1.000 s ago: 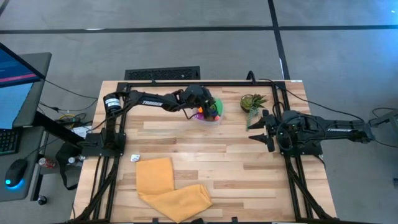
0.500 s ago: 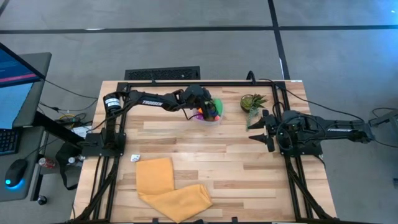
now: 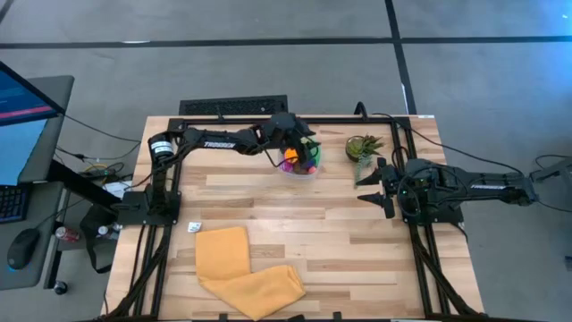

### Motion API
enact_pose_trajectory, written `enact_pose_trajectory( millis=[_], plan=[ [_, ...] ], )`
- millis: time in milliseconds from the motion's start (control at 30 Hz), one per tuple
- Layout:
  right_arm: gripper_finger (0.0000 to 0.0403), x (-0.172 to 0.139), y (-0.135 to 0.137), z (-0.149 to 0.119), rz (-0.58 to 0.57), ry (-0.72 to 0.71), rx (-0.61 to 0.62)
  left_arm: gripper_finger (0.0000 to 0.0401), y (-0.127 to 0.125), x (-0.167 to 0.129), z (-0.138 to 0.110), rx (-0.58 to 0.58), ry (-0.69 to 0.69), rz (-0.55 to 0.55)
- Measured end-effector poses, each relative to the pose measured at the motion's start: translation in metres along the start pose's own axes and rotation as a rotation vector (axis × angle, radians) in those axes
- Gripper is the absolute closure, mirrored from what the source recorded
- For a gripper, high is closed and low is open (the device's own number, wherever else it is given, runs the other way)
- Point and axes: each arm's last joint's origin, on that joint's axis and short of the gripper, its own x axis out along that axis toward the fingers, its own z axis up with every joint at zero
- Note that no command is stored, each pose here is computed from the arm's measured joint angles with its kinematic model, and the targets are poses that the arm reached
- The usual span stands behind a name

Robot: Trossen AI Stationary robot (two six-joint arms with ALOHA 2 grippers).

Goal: Pick and placing Produce into tupperware
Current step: Return to Home Position

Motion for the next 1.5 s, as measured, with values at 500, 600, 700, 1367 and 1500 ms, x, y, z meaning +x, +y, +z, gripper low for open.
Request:
enact_pose_trajectory(
  millis=[500,600,700,1367,1500],
  plan=[
    [0.0147,-0.001,0.002,0.010,0.016,-0.102,-0.013,0.0207,-0.010,-0.022,0.090,-0.102,0.142,-0.202],
    [0.0147,-0.002,0.003,0.019,0.027,-0.197,-0.060,0.0207,-0.022,-0.025,0.090,-0.063,0.192,-0.340],
    [0.0147,-0.003,0.003,0.023,-0.003,-0.242,-0.077,0.0207,-0.036,-0.028,0.086,0.003,0.224,-0.479],
    [0.0147,-0.003,0.006,0.022,-0.014,-0.245,-0.062,0.0207,-0.066,-0.083,0.125,0.201,0.072,-0.655],
    [0.0147,-0.003,0.006,0.022,-0.014,-0.245,-0.061,0.0207,-0.068,-0.096,0.132,0.214,0.049,-0.662]
  ],
)
